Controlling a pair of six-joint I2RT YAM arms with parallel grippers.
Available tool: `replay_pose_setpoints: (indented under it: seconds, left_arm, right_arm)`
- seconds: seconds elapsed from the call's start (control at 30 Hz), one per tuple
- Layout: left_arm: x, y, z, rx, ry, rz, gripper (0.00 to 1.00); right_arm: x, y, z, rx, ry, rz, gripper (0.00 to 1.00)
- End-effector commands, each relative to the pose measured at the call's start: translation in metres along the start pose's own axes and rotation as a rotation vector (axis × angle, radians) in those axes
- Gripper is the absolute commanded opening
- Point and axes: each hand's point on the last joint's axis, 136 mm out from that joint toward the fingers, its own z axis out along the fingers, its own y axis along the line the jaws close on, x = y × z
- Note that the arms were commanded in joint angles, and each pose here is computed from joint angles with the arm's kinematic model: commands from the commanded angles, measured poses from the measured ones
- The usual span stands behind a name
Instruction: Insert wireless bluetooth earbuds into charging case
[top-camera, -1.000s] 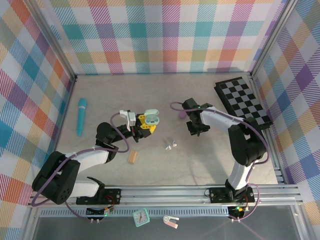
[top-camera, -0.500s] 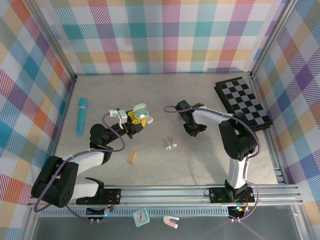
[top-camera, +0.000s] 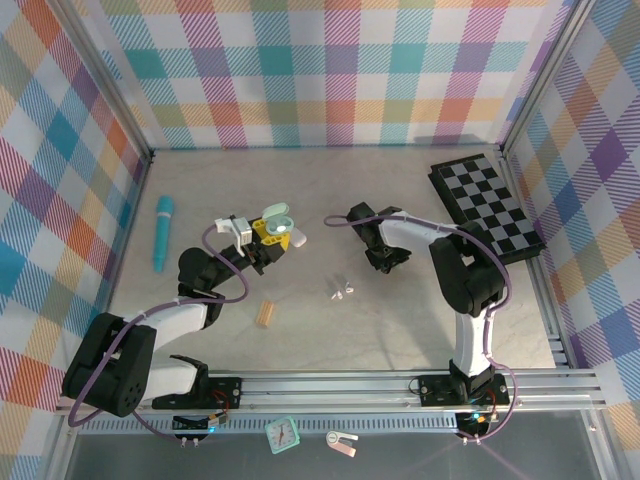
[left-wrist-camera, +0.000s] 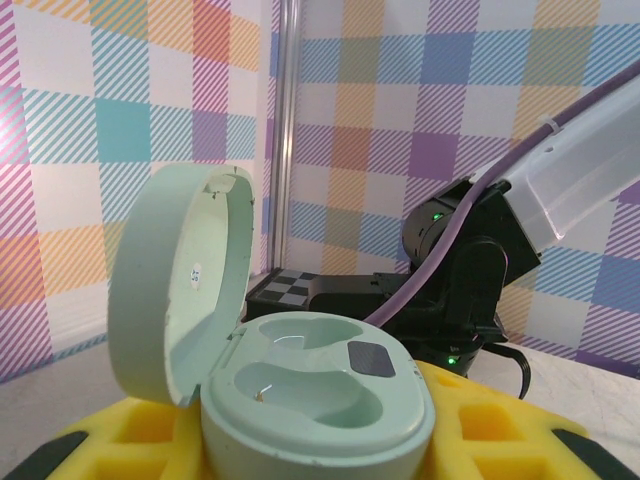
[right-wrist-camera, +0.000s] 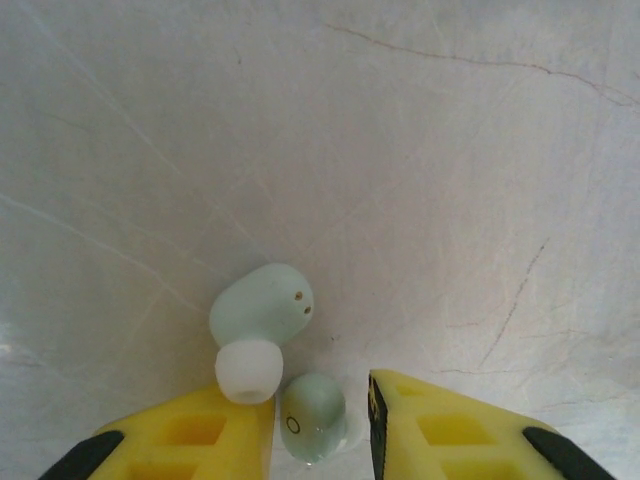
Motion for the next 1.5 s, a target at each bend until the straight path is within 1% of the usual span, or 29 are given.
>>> replay_pose_setpoints:
  seconds: [0.0,0.43,0.5,0.7,0.73,0.9,1.1,1.2,1.47]
  left_arm:
    - [-0.017,-0.003,-0.002,0.011,-0.051,0.058,0.32]
    - [-0.017,-0.005,-0.002,0.021,-0.048,0.052,0.32]
    - [-0.017,-0.005,-0.002,0.022,-0.049,0.053,0.32]
    - [-0.017,-0.005,-0.002,0.024,-0.049,0.052,0.32]
    - [-0.017,-0.005,-0.002,0.026,-0.049,0.052,0.32]
    - [-0.017,-0.007,-0.002,0.033,-0.048,0.051,0.32]
    - [-0.018,-0.009,-0.001,0.051,-0.046,0.048,0.32]
    - [-0.016,-0.011,0.0,0.058,-0.041,0.044,0.32]
    - [-0.008,-0.017,0.007,0.09,-0.023,0.045,0.32]
  right_arm:
    - [0.007,-0.005,0.002,0.049,0.041,-0.038,0.3]
    - [0.012,-0.009,0.006,0.081,0.066,-0.046,0.28]
    - [0.013,-0.01,0.008,0.092,0.074,-0.051,0.26]
    - [0.015,-0.011,0.013,0.11,0.086,-0.064,0.26]
    - [0.015,-0.011,0.013,0.112,0.085,-0.063,0.24]
    - [0.012,-0.014,0.006,0.109,0.063,-0.051,0.19]
    - [0.011,-0.023,-0.018,0.091,0.026,-0.009,0.18]
    - [0.014,-0.023,-0.035,0.029,-0.006,0.035,0.18]
    - [0.015,-0.009,-0.097,-0.243,-0.117,0.155,0.19]
